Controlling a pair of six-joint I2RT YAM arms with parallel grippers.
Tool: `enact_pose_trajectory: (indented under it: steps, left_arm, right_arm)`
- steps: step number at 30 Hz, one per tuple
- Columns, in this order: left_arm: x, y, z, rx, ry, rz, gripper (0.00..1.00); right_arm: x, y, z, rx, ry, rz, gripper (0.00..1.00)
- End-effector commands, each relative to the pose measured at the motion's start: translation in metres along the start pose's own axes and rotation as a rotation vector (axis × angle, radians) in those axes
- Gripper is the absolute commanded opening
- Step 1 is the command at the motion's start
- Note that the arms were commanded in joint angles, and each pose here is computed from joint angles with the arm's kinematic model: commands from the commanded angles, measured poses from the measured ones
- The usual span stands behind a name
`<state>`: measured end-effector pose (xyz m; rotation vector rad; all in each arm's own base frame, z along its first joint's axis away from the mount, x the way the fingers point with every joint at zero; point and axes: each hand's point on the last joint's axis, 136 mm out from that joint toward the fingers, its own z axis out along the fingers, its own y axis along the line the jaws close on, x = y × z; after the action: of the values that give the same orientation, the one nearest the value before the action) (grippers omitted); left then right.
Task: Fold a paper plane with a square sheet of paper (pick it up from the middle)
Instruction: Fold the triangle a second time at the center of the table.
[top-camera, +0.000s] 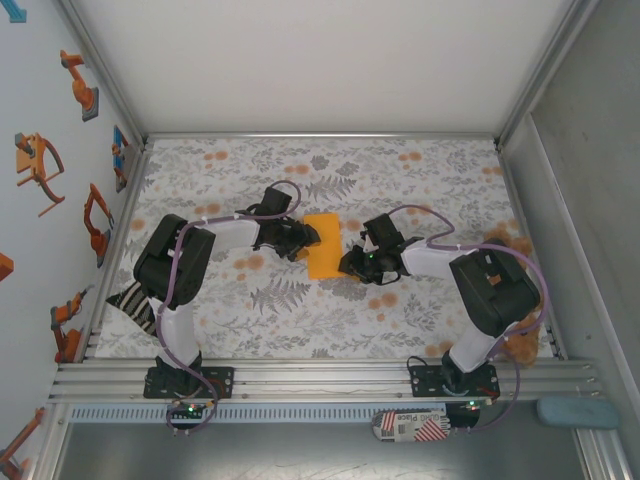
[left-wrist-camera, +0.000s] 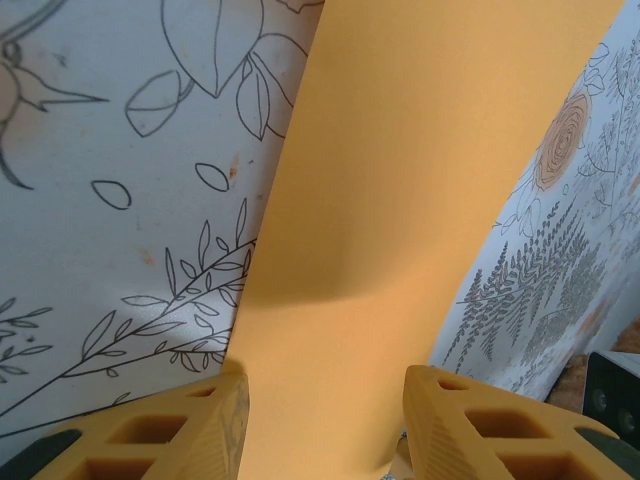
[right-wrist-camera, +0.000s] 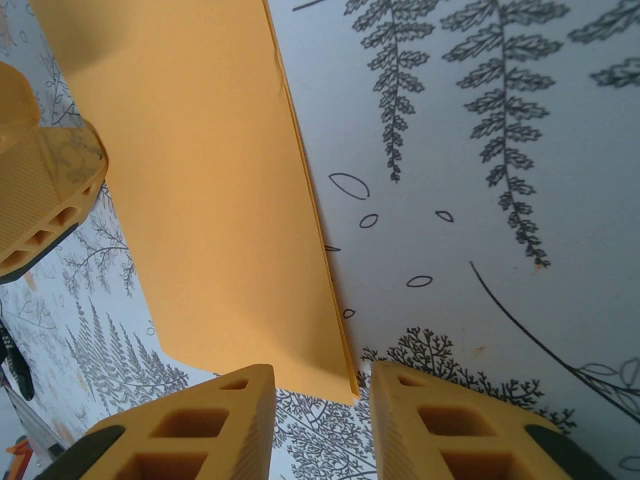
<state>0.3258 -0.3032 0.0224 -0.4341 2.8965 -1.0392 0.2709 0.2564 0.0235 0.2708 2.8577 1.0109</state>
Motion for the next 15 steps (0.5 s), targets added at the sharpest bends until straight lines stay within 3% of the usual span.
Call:
enact_pose_trajectory:
  steps: [1, 5, 15]
  left_arm:
    - [0.0164, 0.0587, 0.0171, -0.177, 0.057, -0.077, 0.46]
    - [0.0169, 0.0592, 0.0173, -0.177, 0.058, -0.075, 0.46]
    - [0.0171, 0.0593, 0.0181, -0.176, 0.062, -0.076, 0.45]
  right_arm:
    - [-0.0041, 0.0087, -0.0042, -0.009, -0.017, -0.031, 0.28]
    - [-0.0042, 0.0124, -0.0029, -0.028, -0.009, -0.033, 0.23]
    - [-0.0044, 0.0157, -0.0026, -0.046, -0.009, -0.035, 0.21]
